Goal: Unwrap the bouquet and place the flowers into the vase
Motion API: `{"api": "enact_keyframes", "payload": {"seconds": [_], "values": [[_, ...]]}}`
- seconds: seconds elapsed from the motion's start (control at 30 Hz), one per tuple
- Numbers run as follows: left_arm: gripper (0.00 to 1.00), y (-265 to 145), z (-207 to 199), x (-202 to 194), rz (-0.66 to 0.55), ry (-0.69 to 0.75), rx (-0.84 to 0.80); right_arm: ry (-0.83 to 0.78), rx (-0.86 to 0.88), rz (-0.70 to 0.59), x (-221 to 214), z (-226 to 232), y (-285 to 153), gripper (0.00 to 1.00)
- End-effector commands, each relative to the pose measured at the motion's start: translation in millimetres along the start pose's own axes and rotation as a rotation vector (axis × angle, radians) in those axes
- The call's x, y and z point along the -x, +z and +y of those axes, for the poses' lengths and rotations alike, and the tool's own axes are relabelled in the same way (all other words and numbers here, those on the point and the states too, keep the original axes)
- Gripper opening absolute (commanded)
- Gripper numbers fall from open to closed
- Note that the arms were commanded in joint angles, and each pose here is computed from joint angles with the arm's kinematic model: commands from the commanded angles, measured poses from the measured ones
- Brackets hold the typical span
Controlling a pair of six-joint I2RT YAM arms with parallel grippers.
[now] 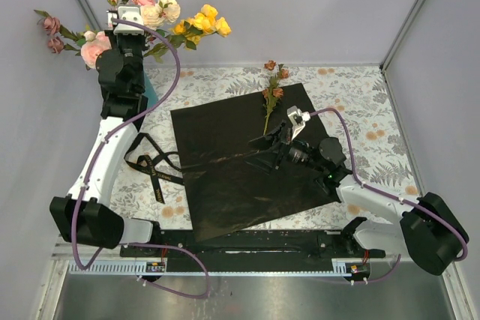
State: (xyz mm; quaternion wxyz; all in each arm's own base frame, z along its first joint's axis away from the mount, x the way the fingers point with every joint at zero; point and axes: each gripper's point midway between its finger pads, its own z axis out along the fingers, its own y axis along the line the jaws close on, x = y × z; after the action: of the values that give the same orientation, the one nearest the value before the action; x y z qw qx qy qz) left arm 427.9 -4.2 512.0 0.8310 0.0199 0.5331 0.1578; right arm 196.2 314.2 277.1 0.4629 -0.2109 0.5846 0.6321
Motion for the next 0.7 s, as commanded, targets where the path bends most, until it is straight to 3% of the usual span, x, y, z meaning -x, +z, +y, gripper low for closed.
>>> {"api": "enact_keyframes", "payload": {"seconds": [0.0, 0.33, 0.67], "values": [[0.0, 22.0, 11.7, 41.7, -0.149, 0.027, -0.001, -0.04, 0.022, -0.036, 8.6, 3.9, 4.6, 1.0], [0.0, 54.1, 16.9, 45.4, -0.2, 0.13, 0.002, -0.028, 0.041, -0.035, 7.6, 6.1, 5.3, 0.99], [0.0, 77.9, 5.8, 41.1, -0.279, 0.145, -0.025, -0.047, 0.034, -0.026, 6.7, 5.9, 3.9, 1.0]]}}
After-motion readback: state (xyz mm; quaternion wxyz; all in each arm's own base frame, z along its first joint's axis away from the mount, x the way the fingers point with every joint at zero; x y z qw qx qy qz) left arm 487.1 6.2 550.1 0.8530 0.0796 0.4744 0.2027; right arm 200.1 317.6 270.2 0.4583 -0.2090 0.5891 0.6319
